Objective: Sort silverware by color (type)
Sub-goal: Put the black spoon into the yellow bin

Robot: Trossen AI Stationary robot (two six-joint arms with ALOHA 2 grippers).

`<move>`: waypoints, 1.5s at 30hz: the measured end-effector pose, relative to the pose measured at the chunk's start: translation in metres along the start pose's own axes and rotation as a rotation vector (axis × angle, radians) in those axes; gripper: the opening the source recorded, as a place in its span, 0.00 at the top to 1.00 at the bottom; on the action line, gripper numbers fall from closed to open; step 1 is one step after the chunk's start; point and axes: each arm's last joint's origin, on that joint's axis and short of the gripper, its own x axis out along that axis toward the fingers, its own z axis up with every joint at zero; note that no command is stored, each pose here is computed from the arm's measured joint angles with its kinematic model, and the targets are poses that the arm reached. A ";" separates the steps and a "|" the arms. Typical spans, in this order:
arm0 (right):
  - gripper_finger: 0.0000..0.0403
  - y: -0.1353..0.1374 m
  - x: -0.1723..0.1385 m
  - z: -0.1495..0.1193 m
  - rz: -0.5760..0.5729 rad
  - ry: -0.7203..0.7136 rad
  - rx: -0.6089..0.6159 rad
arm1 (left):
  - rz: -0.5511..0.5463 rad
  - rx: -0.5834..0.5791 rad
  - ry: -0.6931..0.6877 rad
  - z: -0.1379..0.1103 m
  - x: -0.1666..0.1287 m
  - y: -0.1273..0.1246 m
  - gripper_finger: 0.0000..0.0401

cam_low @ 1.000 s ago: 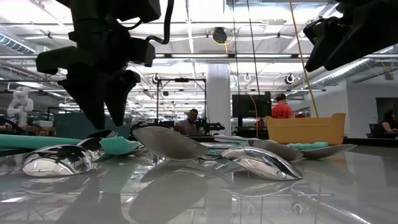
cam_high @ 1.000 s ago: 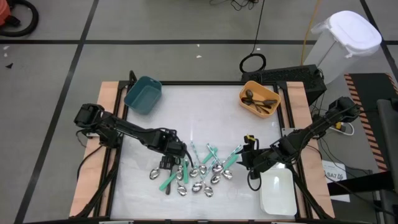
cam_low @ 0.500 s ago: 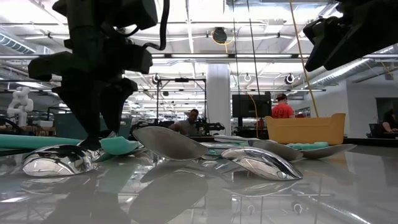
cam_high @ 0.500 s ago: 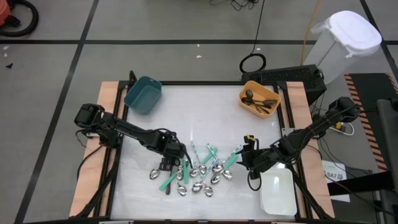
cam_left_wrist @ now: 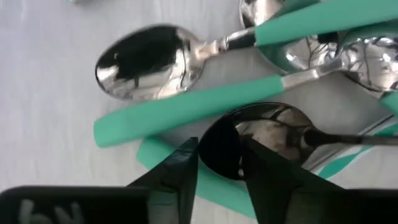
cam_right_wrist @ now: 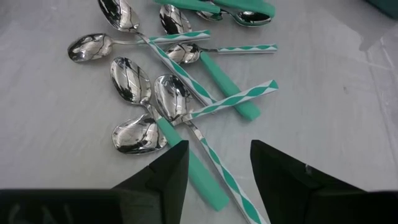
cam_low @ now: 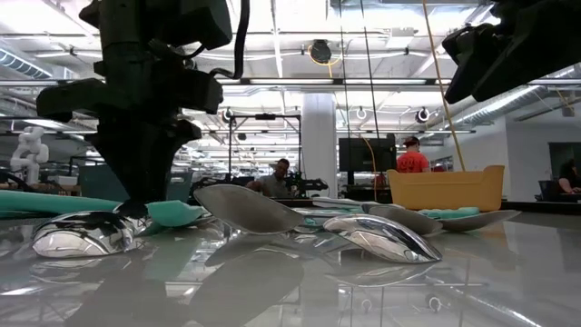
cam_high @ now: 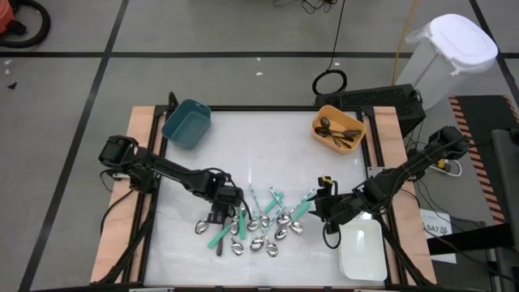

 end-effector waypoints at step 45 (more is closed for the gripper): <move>0.58 0.006 0.018 0.016 -0.060 -0.211 0.075 | 0.275 -0.030 -0.158 0.067 -0.081 0.004 1.00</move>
